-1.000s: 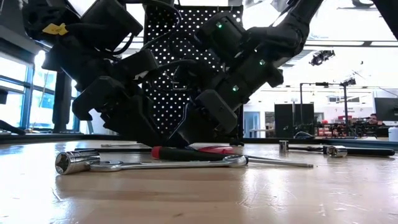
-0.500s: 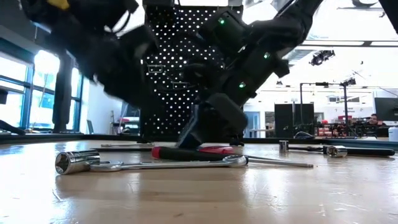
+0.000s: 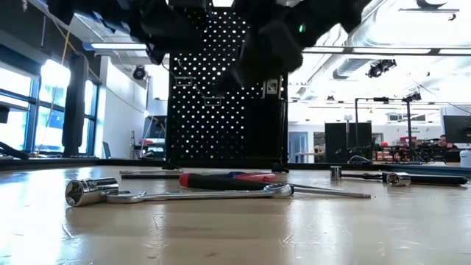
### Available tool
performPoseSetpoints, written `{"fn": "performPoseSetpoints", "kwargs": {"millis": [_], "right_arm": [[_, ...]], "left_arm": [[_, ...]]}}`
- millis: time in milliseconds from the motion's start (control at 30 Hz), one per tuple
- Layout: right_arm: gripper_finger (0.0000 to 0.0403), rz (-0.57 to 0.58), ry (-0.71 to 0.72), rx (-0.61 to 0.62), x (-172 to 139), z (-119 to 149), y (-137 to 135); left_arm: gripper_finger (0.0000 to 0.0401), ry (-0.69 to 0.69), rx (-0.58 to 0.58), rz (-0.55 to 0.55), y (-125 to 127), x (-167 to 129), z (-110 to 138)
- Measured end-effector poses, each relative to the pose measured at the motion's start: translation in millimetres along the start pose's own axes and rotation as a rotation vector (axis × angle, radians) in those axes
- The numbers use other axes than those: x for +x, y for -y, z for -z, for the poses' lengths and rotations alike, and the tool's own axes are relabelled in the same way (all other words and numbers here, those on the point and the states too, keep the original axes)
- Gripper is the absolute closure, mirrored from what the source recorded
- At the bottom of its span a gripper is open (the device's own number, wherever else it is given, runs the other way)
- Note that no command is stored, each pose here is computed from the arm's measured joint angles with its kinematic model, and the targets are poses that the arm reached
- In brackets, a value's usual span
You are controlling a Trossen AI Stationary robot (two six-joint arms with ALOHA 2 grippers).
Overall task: Hang tools onto peg board
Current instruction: Put the socket into the top black bin on the pegboard
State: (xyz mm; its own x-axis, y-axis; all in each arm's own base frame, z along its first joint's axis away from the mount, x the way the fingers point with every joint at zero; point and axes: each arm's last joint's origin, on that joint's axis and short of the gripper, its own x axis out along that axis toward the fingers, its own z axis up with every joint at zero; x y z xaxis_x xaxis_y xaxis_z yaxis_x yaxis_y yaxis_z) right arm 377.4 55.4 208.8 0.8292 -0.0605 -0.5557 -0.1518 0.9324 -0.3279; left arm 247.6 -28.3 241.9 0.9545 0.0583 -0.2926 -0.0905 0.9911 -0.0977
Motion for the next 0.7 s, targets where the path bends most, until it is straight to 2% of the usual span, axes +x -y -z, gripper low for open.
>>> {"fn": "performPoseSetpoints", "kwargs": {"millis": [267, 467, 700], "right_arm": [[0.0305, 0.143, 0.161, -0.169, -35.0, -33.8, -4.4], [0.0305, 0.3, 0.169, -0.314, -53.0, -46.8, -10.8], [0.0305, 0.441, 0.185, -0.43, -63.0, -58.2, -18.6]], "left_arm": [[0.028, 0.113, -0.136, 0.088, -1.1, 7.5, -9.6], [0.028, 0.224, -0.214, 0.114, -2.9, 6.3, -20.8], [0.028, 0.245, -0.281, 0.186, -8.6, 6.2, -25.5]]}}
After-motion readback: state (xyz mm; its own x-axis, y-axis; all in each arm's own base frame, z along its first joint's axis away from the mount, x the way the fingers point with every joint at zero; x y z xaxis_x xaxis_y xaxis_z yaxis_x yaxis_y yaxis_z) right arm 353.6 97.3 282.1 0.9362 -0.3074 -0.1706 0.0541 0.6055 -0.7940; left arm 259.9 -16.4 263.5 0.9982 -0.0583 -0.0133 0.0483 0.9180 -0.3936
